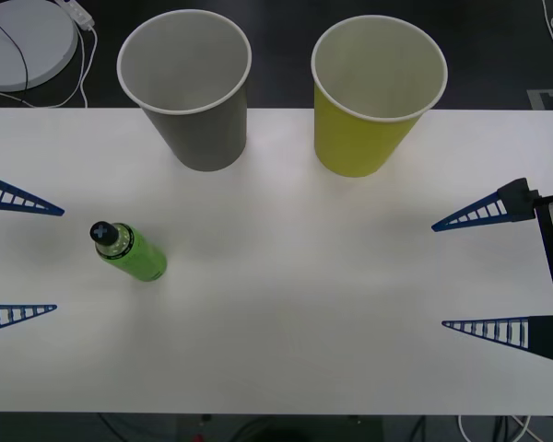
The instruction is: Put the can into the green bin and the plastic bottle into the gray bin
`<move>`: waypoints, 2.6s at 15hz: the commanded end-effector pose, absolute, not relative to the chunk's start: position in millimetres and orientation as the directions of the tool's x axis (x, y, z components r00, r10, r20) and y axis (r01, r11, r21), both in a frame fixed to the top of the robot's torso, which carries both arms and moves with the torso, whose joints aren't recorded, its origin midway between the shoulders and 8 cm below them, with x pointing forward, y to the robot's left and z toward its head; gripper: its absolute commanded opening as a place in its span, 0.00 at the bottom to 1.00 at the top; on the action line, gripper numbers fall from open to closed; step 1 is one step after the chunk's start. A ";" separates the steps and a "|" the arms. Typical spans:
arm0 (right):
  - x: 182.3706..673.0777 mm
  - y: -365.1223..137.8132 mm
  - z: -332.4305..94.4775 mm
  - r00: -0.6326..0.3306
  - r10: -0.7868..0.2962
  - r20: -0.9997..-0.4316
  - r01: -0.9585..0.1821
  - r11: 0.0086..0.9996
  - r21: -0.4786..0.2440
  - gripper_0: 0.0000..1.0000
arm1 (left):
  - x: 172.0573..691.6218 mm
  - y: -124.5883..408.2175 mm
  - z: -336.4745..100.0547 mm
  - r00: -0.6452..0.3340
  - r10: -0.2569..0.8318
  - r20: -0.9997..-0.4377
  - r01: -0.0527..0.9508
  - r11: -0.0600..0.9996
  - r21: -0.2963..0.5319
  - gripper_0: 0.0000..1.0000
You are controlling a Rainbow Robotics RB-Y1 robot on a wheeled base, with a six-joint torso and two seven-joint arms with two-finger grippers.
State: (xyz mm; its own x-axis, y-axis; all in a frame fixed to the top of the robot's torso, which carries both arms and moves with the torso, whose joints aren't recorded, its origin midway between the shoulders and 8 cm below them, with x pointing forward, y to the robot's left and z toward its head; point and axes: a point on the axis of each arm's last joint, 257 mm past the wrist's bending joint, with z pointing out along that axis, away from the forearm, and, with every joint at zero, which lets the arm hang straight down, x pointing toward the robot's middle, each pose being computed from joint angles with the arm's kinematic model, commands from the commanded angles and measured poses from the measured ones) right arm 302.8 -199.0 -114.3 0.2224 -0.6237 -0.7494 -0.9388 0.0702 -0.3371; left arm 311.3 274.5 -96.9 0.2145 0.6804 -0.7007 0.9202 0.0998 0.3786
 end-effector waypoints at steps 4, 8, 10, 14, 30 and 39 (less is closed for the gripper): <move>302.8 -199.0 -114.3 0.222 -0.624 -0.749 -0.939 0.070 -0.337 1.00 | 311.3 274.5 -96.9 0.215 0.680 -0.701 0.920 0.100 0.379 1.00; 302.8 -199.0 -114.3 0.222 -0.624 -0.749 -0.939 0.070 -0.337 1.00 | 306.4 267.3 -122.7 0.154 0.618 -0.771 0.939 0.150 0.308 1.00; 302.8 -199.0 -114.3 0.222 -0.624 -0.749 -0.939 0.070 -0.337 1.00 | 308.1 268.3 -121.8 0.161 0.618 -0.769 0.936 0.151 0.317 1.00; 302.8 -199.0 -114.3 0.222 -0.624 -0.749 -0.939 0.070 -0.337 1.00 | 321.8 282.0 -122.2 0.125 0.618 -0.776 0.924 0.213 0.318 1.00; 302.8 -199.0 -114.3 0.222 -0.624 -0.749 -0.939 0.070 -0.337 1.00 | 338.4 321.9 -148.2 0.024 0.610 -0.792 0.841 0.416 0.345 1.00; 302.8 -199.0 -114.3 0.222 -0.624 -0.749 -0.939 0.070 -0.337 1.00 | 337.4 328.0 -171.1 -0.036 0.554 -0.832 0.792 0.524 0.315 1.00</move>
State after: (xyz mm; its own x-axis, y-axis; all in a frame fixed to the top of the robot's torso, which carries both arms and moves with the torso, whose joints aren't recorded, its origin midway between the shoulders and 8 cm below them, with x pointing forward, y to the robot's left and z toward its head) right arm 302.9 -199.0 -114.3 0.2223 -0.6237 -0.7494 -0.9388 0.0704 -0.3371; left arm 337.4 329.7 -169.9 -0.0407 0.5648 -0.8243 0.7967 0.5162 0.3143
